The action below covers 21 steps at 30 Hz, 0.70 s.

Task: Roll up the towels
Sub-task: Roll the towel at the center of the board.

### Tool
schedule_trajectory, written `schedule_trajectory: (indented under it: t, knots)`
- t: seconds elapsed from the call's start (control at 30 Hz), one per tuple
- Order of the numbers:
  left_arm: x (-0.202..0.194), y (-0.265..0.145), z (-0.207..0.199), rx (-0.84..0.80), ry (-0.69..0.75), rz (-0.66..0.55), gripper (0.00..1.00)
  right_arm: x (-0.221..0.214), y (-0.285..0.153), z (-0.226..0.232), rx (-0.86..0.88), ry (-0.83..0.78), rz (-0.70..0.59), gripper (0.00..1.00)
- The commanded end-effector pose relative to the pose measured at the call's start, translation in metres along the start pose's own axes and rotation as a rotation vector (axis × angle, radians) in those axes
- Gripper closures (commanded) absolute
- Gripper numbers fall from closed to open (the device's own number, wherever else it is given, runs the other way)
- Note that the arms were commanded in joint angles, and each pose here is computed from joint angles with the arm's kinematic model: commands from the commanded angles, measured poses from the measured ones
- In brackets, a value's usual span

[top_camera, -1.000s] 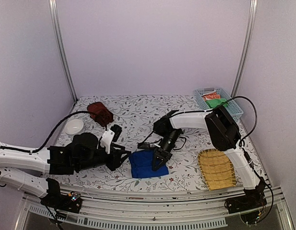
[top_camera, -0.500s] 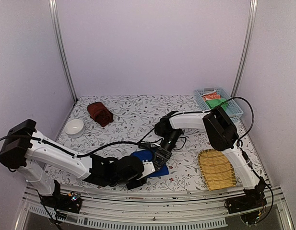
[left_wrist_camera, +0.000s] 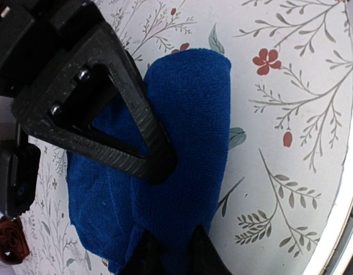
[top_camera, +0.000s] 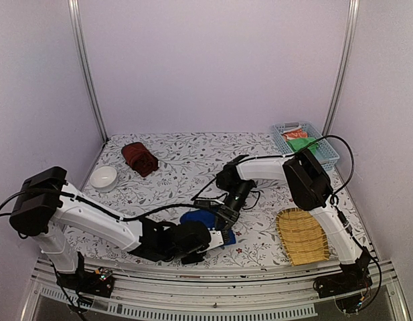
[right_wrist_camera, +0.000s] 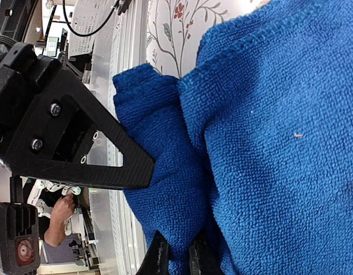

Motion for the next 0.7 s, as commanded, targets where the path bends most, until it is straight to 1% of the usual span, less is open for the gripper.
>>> schedule_trajectory:
  t: [0.0,0.07,0.17,0.23,0.33,0.43,0.47,0.57,0.67]
  knots:
    - [0.007,0.003,-0.015,-0.131,-0.001,-0.035,0.87,-0.015,0.008,-0.025,-0.109,0.011,0.094,0.85]
    - [0.004,0.004,-0.017,-0.176,-0.034,-0.017,0.90,-0.012,-0.009,-0.006,-0.125,-0.036,0.061,0.76]
    - [-0.003,0.004,-0.018,-0.242,-0.124,0.024,0.94,-0.008,-0.051,0.026,-0.181,-0.108,-0.026,0.68]
    - [-0.009,0.005,-0.016,-0.250,-0.185,0.055,0.96,-0.010,-0.083,0.053,-0.248,-0.164,-0.088,0.64]
    - [-0.016,0.009,-0.013,-0.343,-0.301,0.072,0.97,-0.019,-0.109,0.083,-0.305,-0.231,-0.146,0.62]
    - [-0.019,0.012,-0.005,-0.475,-0.425,0.039,0.97,-0.028,-0.126,0.105,-0.362,-0.314,-0.235,0.62]
    - [-0.021,0.013,-0.002,-0.504,-0.466,0.034,0.97,-0.030,-0.131,0.111,-0.397,-0.321,-0.267,0.62]
    - [-0.029,0.018,0.007,-0.594,-0.585,0.022,0.96,-0.036,-0.151,0.120,-0.601,-0.319,-0.376,0.63]
    - [-0.035,0.021,0.011,-0.673,-0.654,0.010,0.96,-0.045,-0.160,0.133,-0.689,-0.372,-0.468,0.64]
Point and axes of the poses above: each gripper's point midway between its finger pads, its own y axis out along the fingers, its own z axis along the line the jaws close on, x = y × z, the point moved 8 cm from there along -y, back along the fingers, and after that the axes turned 11 degrees about y, right-handed, at the moved point
